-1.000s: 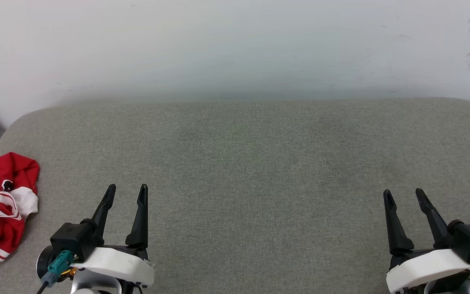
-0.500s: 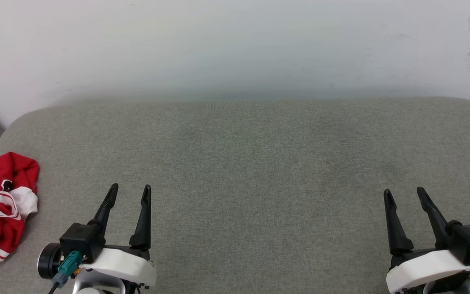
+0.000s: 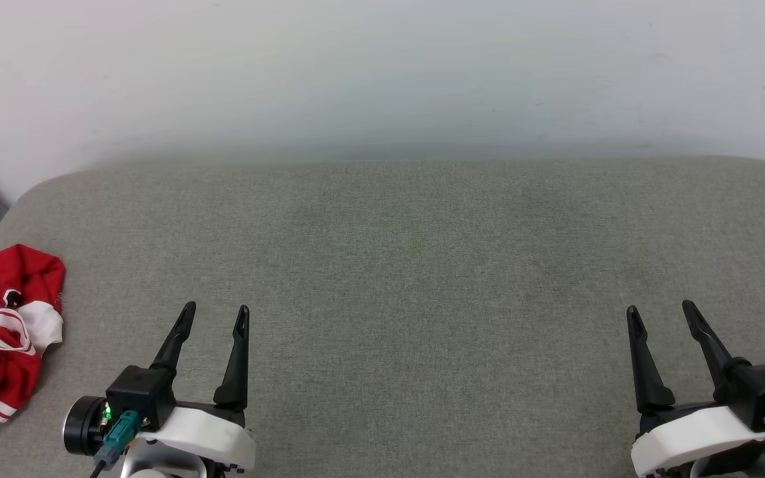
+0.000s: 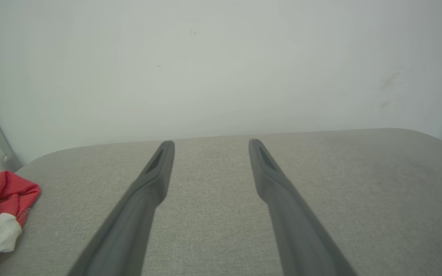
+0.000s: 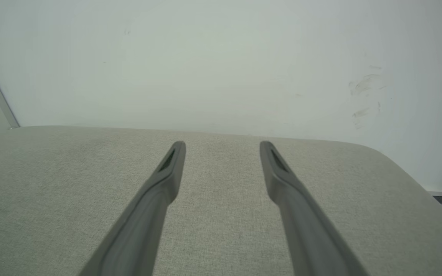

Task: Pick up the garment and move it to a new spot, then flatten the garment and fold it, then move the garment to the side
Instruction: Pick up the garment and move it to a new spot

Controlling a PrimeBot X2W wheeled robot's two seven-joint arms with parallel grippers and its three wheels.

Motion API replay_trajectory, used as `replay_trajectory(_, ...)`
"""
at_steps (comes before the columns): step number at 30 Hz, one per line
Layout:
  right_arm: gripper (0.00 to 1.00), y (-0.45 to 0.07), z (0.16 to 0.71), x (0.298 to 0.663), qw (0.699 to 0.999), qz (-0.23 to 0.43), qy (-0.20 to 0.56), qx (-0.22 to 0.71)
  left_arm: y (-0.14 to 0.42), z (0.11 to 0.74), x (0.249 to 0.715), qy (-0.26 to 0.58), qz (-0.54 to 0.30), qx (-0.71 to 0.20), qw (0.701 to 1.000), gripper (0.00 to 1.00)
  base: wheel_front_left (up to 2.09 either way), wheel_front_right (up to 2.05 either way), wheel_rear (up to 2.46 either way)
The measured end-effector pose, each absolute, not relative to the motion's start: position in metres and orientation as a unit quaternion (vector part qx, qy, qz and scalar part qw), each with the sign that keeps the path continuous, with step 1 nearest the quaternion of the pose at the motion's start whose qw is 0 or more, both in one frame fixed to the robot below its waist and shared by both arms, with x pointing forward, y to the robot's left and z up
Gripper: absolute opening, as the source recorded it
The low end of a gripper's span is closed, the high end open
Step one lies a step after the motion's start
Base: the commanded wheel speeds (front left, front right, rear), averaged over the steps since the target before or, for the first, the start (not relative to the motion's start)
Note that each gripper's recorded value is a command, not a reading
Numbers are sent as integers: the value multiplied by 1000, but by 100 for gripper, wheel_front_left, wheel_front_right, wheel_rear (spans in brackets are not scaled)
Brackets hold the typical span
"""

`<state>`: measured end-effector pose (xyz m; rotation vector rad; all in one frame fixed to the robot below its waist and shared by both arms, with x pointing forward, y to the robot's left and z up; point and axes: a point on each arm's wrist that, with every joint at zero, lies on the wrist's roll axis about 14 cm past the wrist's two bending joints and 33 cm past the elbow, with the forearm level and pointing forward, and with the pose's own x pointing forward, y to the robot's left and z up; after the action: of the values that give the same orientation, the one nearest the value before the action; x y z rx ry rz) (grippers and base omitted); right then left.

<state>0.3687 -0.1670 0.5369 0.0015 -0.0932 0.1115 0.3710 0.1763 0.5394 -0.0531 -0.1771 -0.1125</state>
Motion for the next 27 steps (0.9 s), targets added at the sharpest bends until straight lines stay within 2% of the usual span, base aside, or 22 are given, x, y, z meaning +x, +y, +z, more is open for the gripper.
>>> replay_trajectory(11, 100, -154, 540, 375, 996, 76, -50, 1, 191, 539, 364, -90, -31, -34, 995, 100, 0, 0, 0)
replay_trajectory(27, 100, -49, 550, 394, 973, 223, -63, 1, 267, 542, 315, -98, 95, -27, 990, 100, 0, 0, 0)
